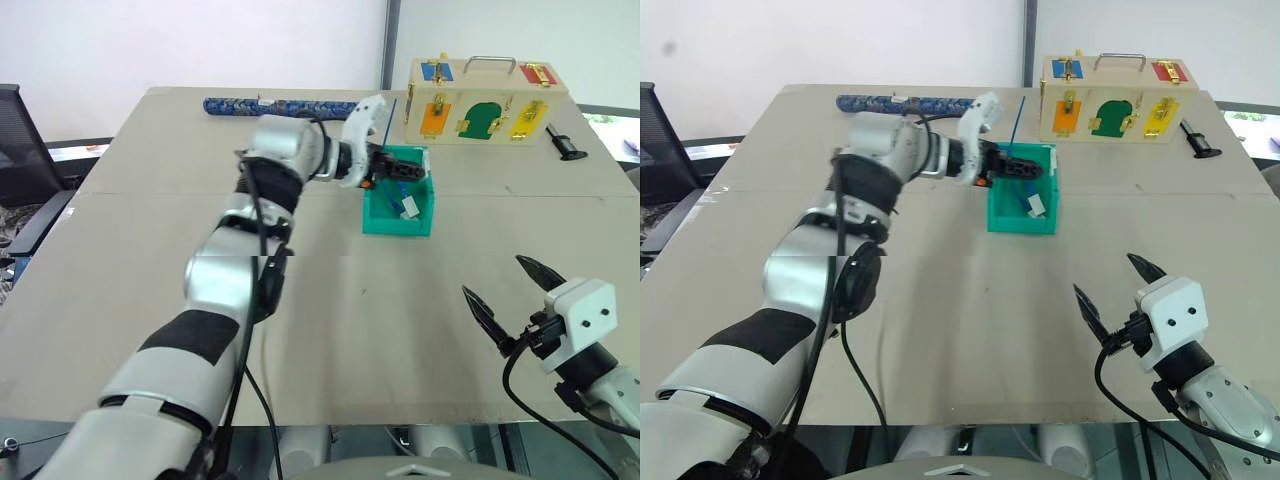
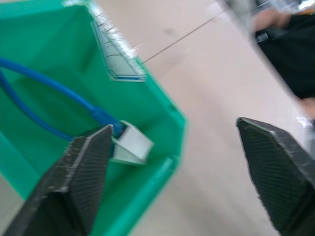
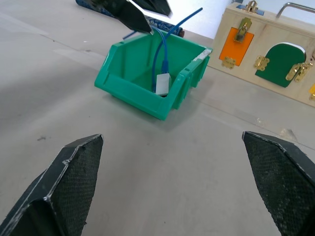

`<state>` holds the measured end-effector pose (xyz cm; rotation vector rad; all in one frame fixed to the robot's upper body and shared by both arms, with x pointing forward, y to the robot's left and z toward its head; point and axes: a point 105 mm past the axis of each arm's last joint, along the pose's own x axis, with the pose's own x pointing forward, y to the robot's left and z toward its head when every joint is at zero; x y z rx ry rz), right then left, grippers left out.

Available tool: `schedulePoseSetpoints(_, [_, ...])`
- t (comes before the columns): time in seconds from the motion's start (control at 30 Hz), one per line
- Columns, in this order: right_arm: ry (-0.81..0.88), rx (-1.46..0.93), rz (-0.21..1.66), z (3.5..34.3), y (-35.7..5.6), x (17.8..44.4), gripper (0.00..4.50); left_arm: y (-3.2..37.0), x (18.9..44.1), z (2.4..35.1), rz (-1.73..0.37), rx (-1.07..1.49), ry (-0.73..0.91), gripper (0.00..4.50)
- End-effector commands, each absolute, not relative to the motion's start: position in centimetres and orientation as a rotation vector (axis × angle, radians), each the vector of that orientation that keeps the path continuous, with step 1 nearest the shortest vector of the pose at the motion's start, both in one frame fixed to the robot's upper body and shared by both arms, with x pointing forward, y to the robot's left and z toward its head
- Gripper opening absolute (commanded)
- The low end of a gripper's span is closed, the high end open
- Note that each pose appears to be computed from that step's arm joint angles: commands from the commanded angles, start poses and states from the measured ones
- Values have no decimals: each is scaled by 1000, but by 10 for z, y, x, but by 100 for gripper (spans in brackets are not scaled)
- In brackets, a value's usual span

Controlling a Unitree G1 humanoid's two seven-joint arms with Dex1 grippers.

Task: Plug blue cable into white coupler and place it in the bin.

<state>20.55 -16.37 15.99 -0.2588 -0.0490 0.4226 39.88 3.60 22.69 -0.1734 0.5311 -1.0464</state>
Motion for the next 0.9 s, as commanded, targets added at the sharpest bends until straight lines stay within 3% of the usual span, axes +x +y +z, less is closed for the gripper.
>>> schedulePoseSetpoints(0.03, [-106, -266, 436, 172, -166, 209, 450, 49, 376, 249, -1082, -39, 134, 408])
schedulePoseSetpoints(0.1, [-108, -267, 462, 174, -169, 215, 450, 75, 359, 236, -1043, 31, 14, 408])
schedulePoseSetpoints(0.13, [-101, -250, 489, 173, -169, 217, 450, 88, 346, 228, -1068, 19, -1, 429])
schedulePoseSetpoints(0.27, [-107, -240, 500, 177, -180, 228, 450, 117, 319, 203, -1056, 35, -18, 429])
schedulePoseSetpoints(0.6, [-16, -312, 534, 168, -207, 230, 450, 185, 270, 144, -934, 155, 121, 429])
schedulePoseSetpoints(0.9, [214, -407, 554, 130, -260, 209, 450, 223, 242, 104, -884, 119, 251, 429])
